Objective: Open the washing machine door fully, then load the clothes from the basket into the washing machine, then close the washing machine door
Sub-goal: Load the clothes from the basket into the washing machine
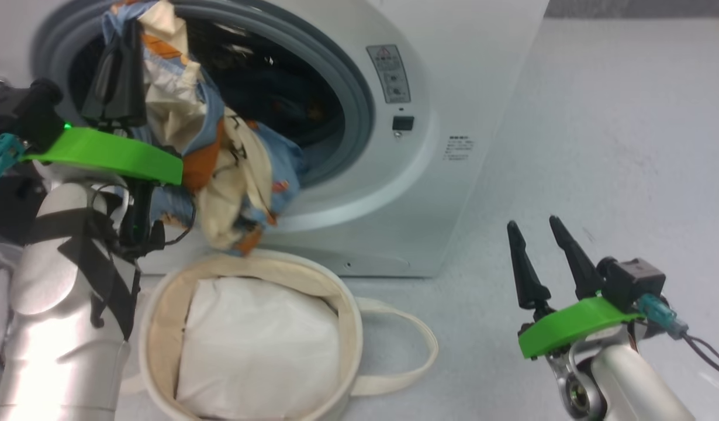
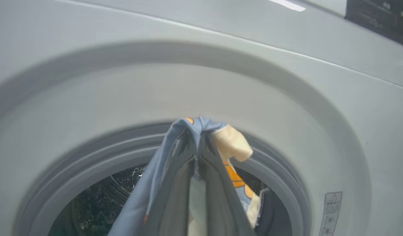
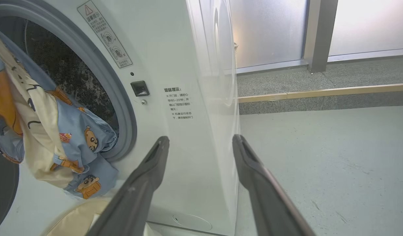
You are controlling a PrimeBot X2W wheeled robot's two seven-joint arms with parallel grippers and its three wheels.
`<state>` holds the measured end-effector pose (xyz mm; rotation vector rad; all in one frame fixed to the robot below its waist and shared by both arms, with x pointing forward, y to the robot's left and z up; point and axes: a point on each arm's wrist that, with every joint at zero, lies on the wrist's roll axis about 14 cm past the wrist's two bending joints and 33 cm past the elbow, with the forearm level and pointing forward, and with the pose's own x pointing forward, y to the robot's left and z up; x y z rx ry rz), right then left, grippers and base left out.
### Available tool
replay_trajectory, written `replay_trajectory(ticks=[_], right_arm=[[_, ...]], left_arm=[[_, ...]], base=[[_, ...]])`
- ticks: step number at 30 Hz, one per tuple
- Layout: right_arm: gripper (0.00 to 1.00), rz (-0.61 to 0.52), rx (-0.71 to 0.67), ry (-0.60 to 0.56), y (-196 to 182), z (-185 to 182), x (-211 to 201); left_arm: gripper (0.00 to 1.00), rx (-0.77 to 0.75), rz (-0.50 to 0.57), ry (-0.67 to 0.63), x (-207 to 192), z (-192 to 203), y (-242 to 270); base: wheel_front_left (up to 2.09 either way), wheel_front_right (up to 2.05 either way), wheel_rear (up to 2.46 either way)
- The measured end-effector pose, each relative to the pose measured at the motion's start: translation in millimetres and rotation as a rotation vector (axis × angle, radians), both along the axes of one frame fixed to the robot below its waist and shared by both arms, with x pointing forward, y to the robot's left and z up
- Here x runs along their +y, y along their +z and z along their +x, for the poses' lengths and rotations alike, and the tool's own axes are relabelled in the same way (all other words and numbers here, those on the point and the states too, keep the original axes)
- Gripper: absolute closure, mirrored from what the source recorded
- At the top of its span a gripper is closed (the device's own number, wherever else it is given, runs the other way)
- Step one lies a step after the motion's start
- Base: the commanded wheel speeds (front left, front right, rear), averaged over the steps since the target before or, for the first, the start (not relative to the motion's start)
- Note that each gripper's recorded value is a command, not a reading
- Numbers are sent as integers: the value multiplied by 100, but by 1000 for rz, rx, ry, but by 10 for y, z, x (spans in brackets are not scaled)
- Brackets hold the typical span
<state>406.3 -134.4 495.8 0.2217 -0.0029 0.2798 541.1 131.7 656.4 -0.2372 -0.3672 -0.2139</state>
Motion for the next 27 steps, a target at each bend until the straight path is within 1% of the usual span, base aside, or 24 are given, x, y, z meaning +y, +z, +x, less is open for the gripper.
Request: replay_trajectory(ticks=[3,6,10,12,17,19,20,24,27], right_arm=[[0,-2,9,-14,-40,40,-51],[0,-5,27,-31,-112,80,-113],[0,-15,52,-51,-213,115,-188],[0,-23,60,-61,-251,141,-227],[0,-36,74,-90,-330,217,-326],[0,-41,81,-100,-369,243,-353],[0,-43,87,-105,-397,253,-365],[0,-52,102,-137,-479,310,-457],[0,-67,124,-159,-576,329,-539]], left_arm=[[100,61,-13,10,-6,123,-258],[100,162,-20,3,-38,235,-660],[100,324,21,-2,-87,328,-1282],[100,380,40,-12,-140,384,-1492],[100,434,67,-34,-274,655,-1670],[100,434,116,-56,-341,769,-1707],[100,447,110,-54,-347,827,-1749],[100,484,150,-46,-359,1038,-1940],[100,486,147,-49,-412,1207,-2011]], base=[[0,0,0],[0,0,0],[0,0,0],[0,0,0],[0,0,0],[0,0,0],[0,0,0],[0,0,0],[0,0,0]])
